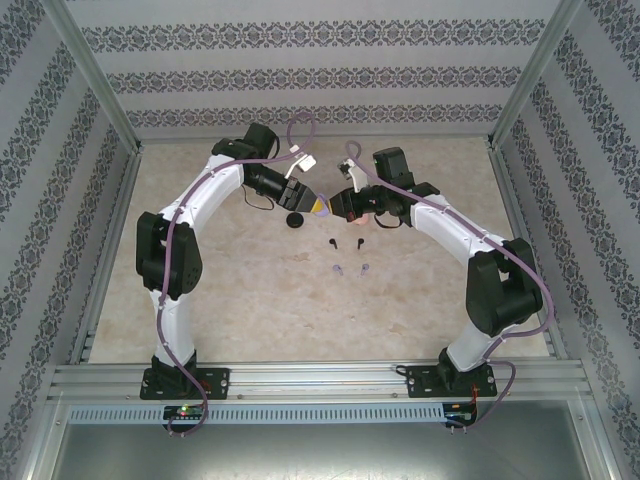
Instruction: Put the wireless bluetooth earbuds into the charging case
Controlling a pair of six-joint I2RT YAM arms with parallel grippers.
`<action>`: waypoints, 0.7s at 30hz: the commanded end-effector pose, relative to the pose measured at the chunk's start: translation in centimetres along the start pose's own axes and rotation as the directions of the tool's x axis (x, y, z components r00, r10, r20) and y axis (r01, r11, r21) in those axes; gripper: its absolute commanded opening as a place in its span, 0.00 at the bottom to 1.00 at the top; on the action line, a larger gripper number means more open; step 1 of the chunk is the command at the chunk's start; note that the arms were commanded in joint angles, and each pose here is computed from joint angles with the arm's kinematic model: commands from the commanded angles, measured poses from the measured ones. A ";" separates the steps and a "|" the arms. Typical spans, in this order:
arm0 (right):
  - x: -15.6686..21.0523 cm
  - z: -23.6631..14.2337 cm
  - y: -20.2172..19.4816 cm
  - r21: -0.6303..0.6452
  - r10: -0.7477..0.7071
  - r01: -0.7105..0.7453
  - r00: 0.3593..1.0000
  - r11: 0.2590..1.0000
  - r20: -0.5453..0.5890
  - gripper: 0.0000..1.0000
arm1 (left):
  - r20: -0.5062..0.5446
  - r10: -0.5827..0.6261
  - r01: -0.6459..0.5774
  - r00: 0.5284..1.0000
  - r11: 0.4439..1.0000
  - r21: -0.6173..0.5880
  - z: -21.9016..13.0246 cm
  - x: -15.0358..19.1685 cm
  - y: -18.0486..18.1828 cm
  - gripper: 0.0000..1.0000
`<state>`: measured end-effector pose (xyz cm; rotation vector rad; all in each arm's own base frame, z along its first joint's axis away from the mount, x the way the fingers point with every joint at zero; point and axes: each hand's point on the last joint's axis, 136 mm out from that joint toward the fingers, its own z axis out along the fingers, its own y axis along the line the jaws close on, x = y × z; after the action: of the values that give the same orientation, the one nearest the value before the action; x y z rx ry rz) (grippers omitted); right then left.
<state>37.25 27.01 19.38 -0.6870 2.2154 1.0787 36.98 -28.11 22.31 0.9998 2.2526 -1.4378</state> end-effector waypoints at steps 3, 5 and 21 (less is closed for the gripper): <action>-1.1 0.5 1.3 -0.030 -0.040 0.041 0.999 0.999 0.018 0.00 | -0.014 -0.001 0.001 1.000 0.999 0.052 1.0 0.4 -0.2 0.49; -1.1 0.6 1.3 -0.029 -0.039 0.039 0.999 0.999 0.015 0.00 | -0.016 -0.005 0.006 1.000 0.998 0.057 1.1 0.5 -0.1 0.48; -1.2 1.0 1.2 -0.024 -0.037 0.038 0.999 0.999 0.016 0.00 | -0.030 -0.021 0.024 0.999 0.997 0.073 1.8 1.1 0.4 0.31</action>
<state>37.41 27.35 18.78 -0.6877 2.2299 1.0582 37.02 -28.29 20.66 0.9838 2.2887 -1.4847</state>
